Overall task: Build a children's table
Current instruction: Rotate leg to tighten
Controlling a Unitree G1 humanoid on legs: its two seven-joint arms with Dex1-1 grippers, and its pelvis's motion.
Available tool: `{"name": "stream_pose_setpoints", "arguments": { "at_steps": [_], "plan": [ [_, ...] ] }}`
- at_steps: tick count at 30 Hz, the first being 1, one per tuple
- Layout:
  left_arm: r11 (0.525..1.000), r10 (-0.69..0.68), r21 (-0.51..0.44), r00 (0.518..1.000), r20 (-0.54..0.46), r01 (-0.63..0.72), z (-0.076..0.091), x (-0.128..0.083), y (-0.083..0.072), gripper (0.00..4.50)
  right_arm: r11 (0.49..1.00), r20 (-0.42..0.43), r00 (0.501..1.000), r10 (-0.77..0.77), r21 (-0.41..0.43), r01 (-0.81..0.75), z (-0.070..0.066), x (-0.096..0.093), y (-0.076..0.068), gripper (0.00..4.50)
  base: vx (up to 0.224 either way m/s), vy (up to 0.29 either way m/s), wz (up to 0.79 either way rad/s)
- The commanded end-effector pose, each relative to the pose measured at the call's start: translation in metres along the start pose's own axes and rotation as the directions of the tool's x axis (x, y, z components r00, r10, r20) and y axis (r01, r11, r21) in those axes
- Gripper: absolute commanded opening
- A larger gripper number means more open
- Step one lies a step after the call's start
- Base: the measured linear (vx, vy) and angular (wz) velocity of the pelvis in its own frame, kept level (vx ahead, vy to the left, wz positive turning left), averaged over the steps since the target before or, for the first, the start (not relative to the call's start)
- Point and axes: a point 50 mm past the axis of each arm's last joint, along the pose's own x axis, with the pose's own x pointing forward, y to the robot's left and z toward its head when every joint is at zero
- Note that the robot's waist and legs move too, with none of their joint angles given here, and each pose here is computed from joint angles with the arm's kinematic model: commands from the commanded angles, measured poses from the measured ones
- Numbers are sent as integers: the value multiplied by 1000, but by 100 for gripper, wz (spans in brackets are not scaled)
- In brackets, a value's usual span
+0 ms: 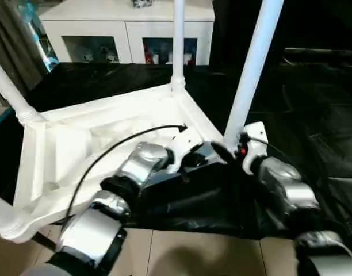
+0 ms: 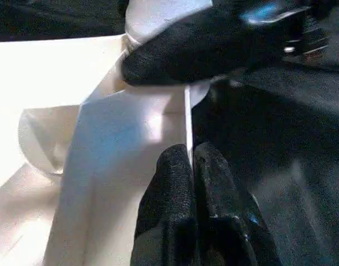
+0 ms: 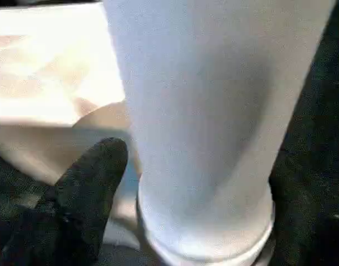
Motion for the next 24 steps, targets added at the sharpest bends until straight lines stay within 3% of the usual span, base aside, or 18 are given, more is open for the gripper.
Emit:
{"name": "stream_pose_setpoints", "arguments": {
  "at_steps": [1,6,11,14,15,24],
  "plan": [
    [996,-69,51,997,20,68,6,-1,-4,0,983,-43,982,182,2,-182,-10,5,23,382,0,0,0],
    [966,-235,100,972,-29,237,-9,-24,-9,0,943,-85,942,326,-46,-331,-13,-23,16,382,0,0,0],
    [924,-369,74,926,-78,374,-18,-44,-15,0,908,-94,909,407,-61,-413,-12,-39,12,382,0,0,0],
    [923,-374,73,924,-76,379,-19,-49,-15,0,896,-95,896,434,-58,-440,-11,-43,12,382,0,0,0],
    [923,-373,73,925,-76,378,-19,-50,-15,0,894,-92,894,439,-52,-445,-11,-43,12,357,0,0,0],
    [941,-327,74,943,-54,331,-17,-48,-13,0,897,-72,896,437,-31,-440,-11,-39,16,290,0,0,0]
  ]
}}
